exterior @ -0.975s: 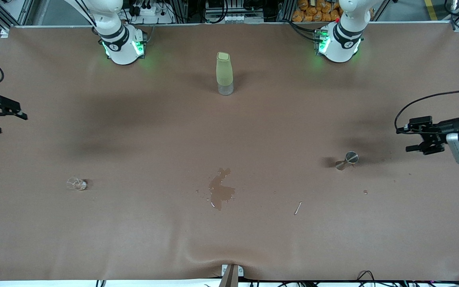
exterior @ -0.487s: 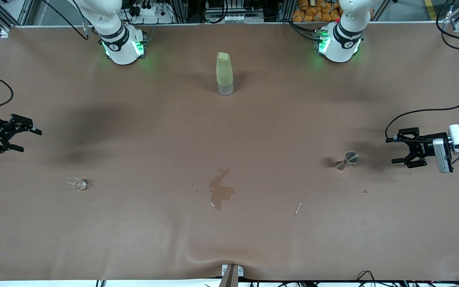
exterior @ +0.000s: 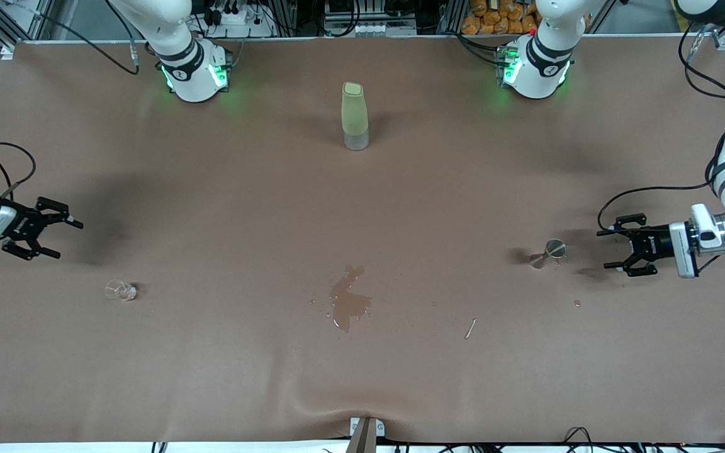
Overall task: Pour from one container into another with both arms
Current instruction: 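Move the left gripper toward the steel jigger while the right gripper approaches the beaker, then close the left gripper on the jigger while the right gripper grasps the beaker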
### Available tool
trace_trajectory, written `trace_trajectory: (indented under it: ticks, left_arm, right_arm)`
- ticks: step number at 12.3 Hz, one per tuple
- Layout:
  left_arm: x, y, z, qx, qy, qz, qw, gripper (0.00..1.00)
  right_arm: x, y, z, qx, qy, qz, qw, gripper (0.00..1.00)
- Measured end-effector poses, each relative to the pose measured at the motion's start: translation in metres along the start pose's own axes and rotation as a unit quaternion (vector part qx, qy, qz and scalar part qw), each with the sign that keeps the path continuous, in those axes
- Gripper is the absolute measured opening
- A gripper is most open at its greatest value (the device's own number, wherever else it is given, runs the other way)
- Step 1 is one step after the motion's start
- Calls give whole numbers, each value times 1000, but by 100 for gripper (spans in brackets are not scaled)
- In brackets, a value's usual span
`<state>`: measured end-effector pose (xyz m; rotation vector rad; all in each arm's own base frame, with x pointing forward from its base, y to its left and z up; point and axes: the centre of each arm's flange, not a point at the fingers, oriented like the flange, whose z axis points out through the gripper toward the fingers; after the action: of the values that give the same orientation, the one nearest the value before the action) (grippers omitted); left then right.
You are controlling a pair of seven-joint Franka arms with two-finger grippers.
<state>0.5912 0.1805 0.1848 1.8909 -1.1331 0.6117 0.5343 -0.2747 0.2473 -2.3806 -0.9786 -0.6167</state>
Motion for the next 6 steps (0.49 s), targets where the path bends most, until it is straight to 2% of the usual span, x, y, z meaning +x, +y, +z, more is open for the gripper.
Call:
trace_trajectory:
  ticks: [2, 4, 6]
  left_arm:
    - [-6, -3, 8, -7, 4, 22, 1000, 83]
    - [-10, -5, 17, -12, 13, 58, 998, 83]
    - [-16, -5, 30, -24, 38, 97, 994, 81]
  right_arm:
    - [-13, 5, 21, 1, 38, -27, 999, 100]
    - [-23, 10, 38, 3, 58, -37, 998, 100]
    - [-32, 16, 54, 5, 74, -40, 996, 100]
